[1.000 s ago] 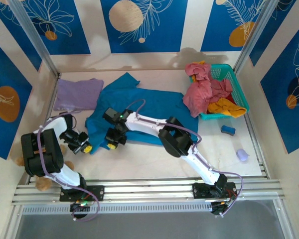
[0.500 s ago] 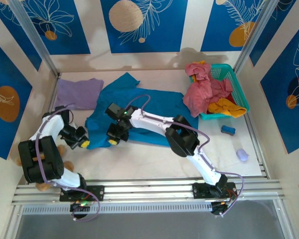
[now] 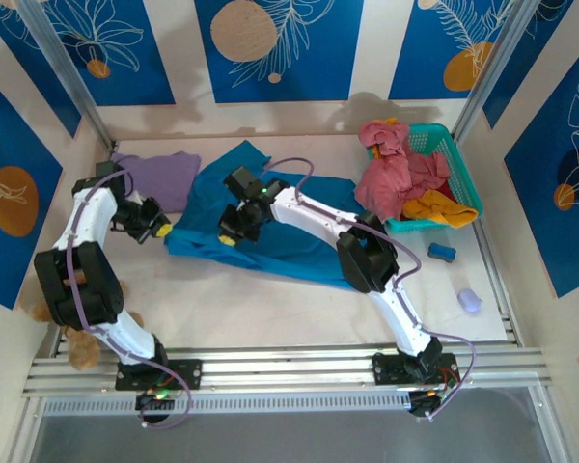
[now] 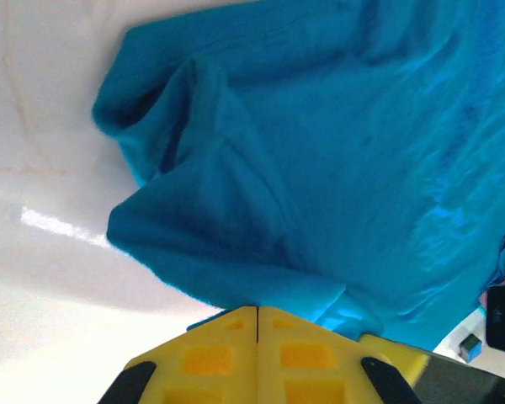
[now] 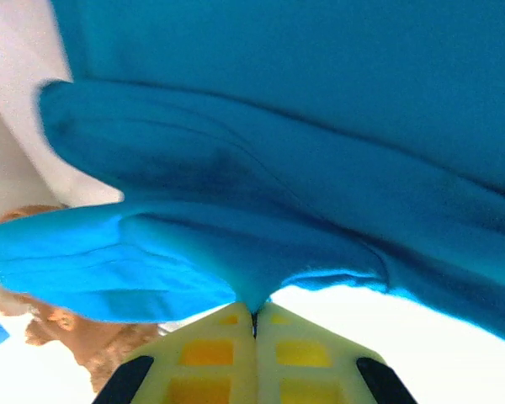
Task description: Fold and stack the t-shirts
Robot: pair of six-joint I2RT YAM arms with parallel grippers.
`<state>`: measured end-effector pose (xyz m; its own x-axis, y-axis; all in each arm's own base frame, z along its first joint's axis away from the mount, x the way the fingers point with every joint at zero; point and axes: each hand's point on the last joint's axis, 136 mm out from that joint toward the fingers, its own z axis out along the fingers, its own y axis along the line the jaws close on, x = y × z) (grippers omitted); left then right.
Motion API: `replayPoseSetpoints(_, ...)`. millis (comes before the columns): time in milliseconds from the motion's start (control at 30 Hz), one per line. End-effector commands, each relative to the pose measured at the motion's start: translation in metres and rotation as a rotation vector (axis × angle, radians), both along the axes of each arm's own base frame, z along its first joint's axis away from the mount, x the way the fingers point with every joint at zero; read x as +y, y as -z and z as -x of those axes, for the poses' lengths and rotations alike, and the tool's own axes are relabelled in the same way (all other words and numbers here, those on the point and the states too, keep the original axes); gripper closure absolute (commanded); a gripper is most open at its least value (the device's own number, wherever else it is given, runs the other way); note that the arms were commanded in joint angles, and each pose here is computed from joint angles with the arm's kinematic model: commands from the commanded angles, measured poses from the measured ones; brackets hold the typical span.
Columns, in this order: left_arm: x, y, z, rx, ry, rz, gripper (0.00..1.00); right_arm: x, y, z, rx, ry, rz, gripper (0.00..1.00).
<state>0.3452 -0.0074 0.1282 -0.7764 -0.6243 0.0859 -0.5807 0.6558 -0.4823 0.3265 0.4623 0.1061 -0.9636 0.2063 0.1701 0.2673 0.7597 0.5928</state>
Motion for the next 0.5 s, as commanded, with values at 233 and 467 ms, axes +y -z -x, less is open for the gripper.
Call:
replayPoseSetpoints(233,-0.023,-0.013,-0.072,-0.05,0.086,0.035,1.0,-0.014,0.001,-0.045,0.032,0.022,-0.078,1.0)
replayPoseSetpoints(467,-0.041,-0.009,-0.104,-0.046,0.197,0.014,1.0,-0.023,0.008,-0.063,0.047,0.052,-0.109,1.0)
